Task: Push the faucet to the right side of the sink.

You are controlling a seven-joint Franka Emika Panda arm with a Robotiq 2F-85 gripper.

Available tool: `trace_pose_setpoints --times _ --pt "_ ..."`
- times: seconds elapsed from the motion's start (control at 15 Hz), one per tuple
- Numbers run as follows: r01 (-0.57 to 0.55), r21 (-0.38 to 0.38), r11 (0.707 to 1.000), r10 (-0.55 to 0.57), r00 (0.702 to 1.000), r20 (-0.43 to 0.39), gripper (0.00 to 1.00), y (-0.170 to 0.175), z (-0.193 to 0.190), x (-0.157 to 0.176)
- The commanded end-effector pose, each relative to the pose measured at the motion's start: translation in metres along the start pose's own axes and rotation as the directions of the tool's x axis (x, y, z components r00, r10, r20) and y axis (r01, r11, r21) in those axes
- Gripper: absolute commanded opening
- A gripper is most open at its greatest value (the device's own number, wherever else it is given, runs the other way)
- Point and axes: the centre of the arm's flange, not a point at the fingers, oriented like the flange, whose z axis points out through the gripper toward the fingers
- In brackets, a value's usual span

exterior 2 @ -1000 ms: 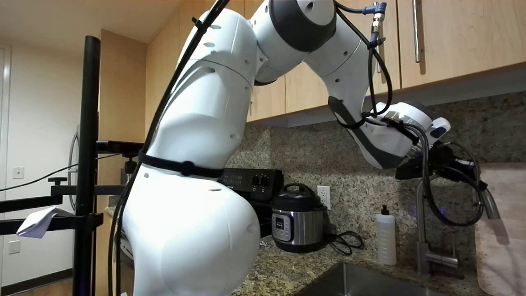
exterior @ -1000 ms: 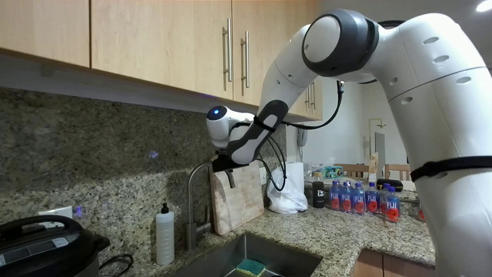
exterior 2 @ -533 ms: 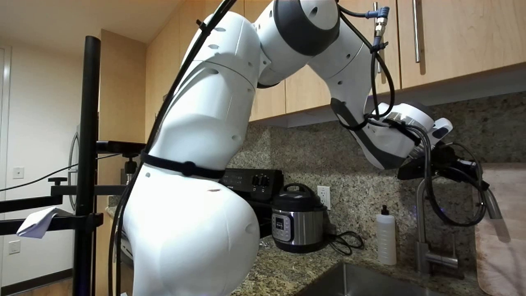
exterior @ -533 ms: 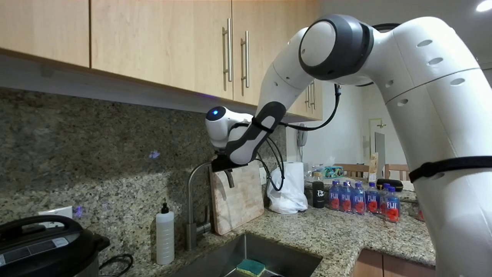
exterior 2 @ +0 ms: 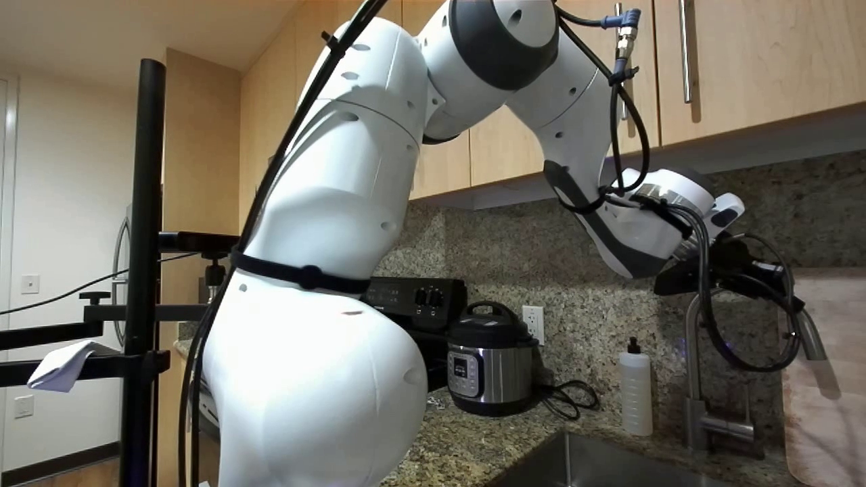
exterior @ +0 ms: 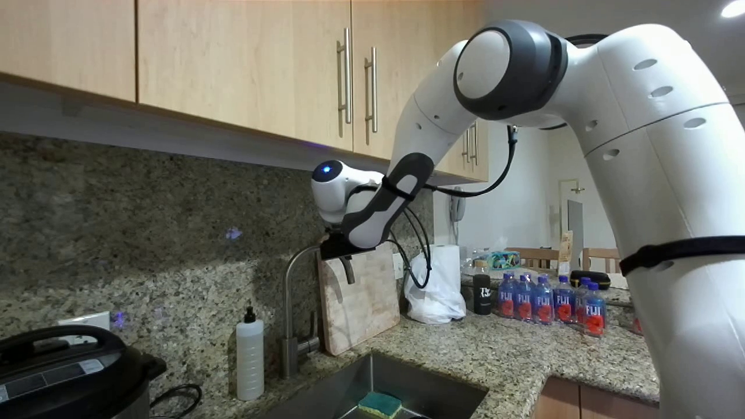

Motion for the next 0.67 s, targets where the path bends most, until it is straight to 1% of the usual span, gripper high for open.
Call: trace_pose_setpoints --times 0.0,0.27,0.6 --pt "0.008 0.021 1.0 -0.008 1.0 -0.007 0.0 0.011 -0.017 -0.012" --pt "0.018 0.04 0.999 -0.017 1.0 -0.006 0.0 0.015 -0.025 -0.029" --pt "0.032 0.068 0.997 -0.032 0.999 -0.008 0.0 0.029 -0.037 -0.06"
